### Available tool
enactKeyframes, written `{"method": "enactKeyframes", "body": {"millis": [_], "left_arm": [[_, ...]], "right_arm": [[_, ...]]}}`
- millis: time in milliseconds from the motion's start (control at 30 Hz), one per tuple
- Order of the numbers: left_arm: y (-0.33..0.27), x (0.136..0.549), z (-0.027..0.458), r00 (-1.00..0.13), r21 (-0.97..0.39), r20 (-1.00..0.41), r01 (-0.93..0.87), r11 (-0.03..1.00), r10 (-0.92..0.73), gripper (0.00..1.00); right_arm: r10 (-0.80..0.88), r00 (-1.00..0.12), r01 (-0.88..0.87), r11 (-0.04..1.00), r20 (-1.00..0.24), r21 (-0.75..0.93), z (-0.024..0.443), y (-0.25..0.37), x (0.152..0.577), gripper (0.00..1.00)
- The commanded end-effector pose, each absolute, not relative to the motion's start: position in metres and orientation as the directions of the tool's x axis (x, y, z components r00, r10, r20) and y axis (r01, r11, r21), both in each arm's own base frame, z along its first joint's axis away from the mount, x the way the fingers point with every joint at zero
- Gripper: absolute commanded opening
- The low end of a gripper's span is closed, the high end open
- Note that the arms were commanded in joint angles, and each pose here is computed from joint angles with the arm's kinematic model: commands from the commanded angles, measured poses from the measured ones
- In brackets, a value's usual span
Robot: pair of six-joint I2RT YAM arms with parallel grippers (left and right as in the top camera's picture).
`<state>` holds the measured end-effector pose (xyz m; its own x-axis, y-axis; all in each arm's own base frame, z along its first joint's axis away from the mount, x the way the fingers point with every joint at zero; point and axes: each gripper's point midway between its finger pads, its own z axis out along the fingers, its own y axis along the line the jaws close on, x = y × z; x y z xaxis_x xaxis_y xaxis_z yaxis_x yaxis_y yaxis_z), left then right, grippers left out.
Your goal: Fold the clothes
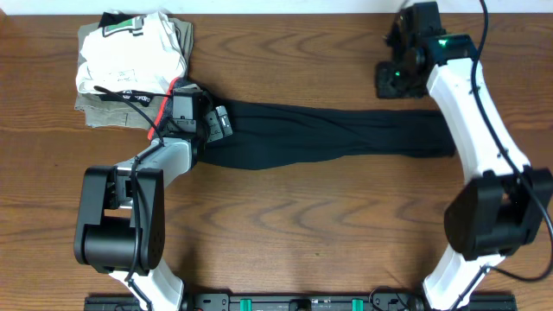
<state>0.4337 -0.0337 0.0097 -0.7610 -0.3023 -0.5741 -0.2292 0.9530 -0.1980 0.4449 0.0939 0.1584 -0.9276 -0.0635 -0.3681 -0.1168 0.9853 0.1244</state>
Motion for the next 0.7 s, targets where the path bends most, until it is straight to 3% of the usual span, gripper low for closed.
{"method": "enactKeyframes", "body": {"millis": [0, 333, 667], "left_arm": [[-0.02, 0.432, 0.004, -0.76, -0.159, -0.572, -0.266, 0.951, -0.308, 0.98], [-0.019, 0.432, 0.004, -0.761, -0.159, -0.571, -0.266, 0.951, -0.308, 0.98], [-0.019, 0.432, 0.004, -0.761, -0.159, -0.571, -0.266, 0.951, -0.308, 0.98]], "right_arm": [[-0.214, -0.927, -0.286, 0.935, -0.31, 0.21, 0.137, 0.149, 0.426, 0.07], [-0.373, -0.92, -0.391, 0.894, -0.121, 0.218, 0.042, 0.215, 0.399, 0.01], [-0.356, -0.934, -0.355, 0.922, -0.023, 0.153, -0.001, 0.201, 0.395, 0.06]]}}
